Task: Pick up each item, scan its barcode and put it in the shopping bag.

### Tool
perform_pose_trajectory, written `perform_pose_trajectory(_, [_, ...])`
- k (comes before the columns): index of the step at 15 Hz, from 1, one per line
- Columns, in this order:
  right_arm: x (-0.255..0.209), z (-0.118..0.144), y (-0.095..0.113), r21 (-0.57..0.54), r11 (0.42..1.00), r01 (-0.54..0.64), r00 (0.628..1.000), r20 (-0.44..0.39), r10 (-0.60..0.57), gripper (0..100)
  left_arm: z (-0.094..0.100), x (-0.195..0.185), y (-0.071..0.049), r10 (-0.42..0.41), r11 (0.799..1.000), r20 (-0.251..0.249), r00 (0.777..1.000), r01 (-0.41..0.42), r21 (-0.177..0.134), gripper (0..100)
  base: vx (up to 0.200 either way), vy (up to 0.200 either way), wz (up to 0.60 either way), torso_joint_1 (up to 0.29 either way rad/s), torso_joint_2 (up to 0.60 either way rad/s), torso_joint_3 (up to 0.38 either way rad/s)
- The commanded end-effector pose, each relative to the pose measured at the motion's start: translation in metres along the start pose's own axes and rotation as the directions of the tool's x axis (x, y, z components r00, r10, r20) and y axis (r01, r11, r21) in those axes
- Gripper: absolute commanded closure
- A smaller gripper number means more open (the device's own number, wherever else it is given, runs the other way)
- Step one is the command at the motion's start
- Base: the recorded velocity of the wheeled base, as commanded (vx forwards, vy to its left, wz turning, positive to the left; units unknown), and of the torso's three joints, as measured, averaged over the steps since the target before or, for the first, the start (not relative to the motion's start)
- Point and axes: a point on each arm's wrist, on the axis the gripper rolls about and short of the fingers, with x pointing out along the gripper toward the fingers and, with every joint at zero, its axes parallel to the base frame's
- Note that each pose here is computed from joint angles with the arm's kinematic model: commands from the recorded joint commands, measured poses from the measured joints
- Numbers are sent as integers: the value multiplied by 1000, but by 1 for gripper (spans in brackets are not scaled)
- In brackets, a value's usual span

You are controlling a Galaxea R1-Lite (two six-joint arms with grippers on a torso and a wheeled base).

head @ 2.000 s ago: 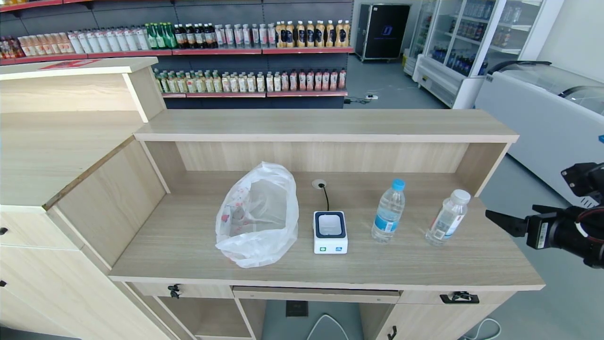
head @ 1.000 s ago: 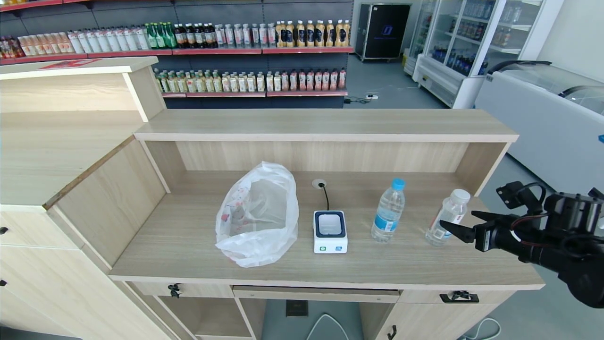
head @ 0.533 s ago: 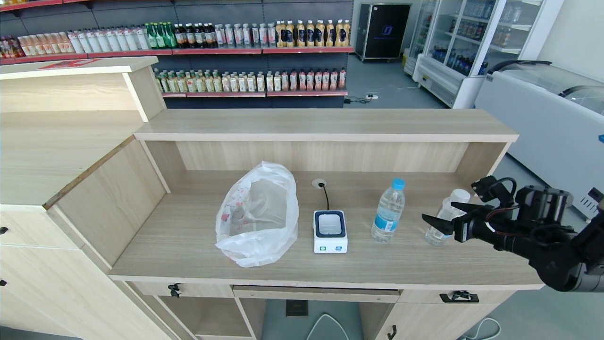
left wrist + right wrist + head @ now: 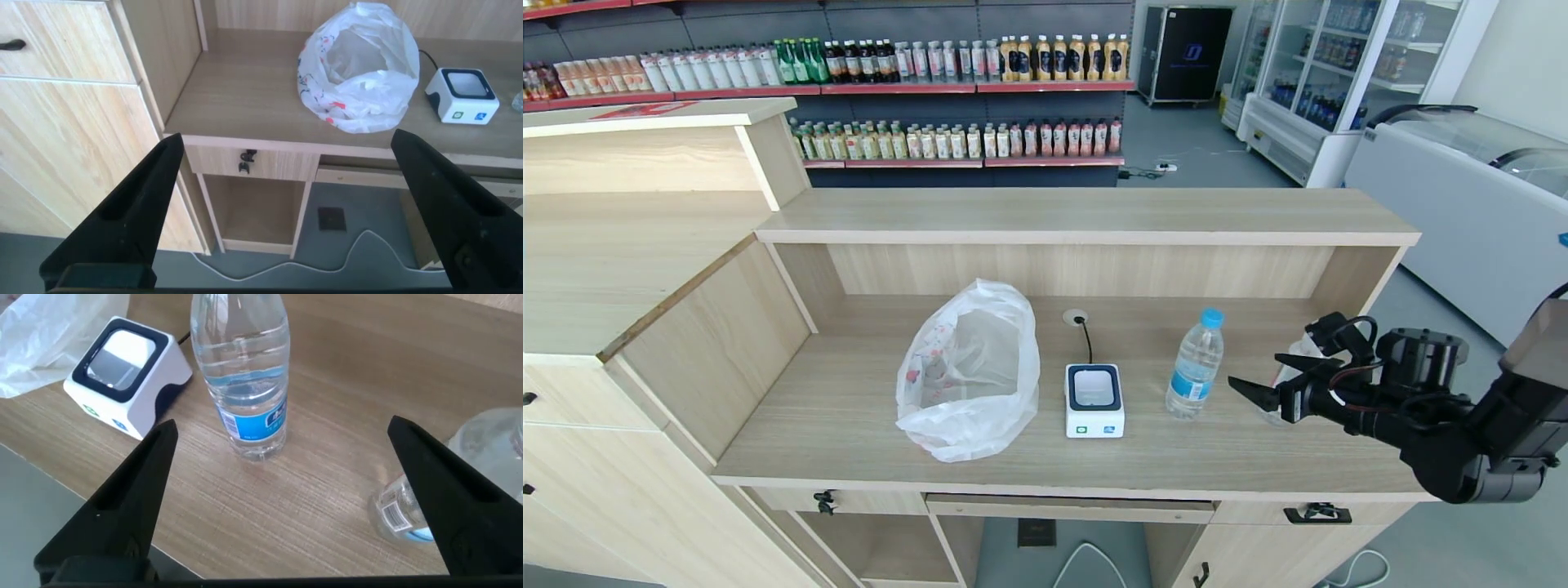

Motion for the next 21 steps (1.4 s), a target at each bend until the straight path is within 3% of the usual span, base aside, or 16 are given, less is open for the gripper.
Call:
perform_pose_trajectory(1, [9,-3,2,-3,1000,-13,1000,-1,13,0,0,0,0,1,1000,0,1000,-1,-1,0,0,0,0,0,0,0])
perform_pose_trajectory(11, [38,-22,8,-40,998,-48,998,48,50,0,0,0,0,1,1000,0,1000,-1,-1,0,0,0,0,0,0,0])
perform_pose_trajectory(21, [65,-21,9,-77,994,-82,990,112,90,0,0,0,0,1,1000,0,1000,-1,-1,0,0,0,0,0,0,0])
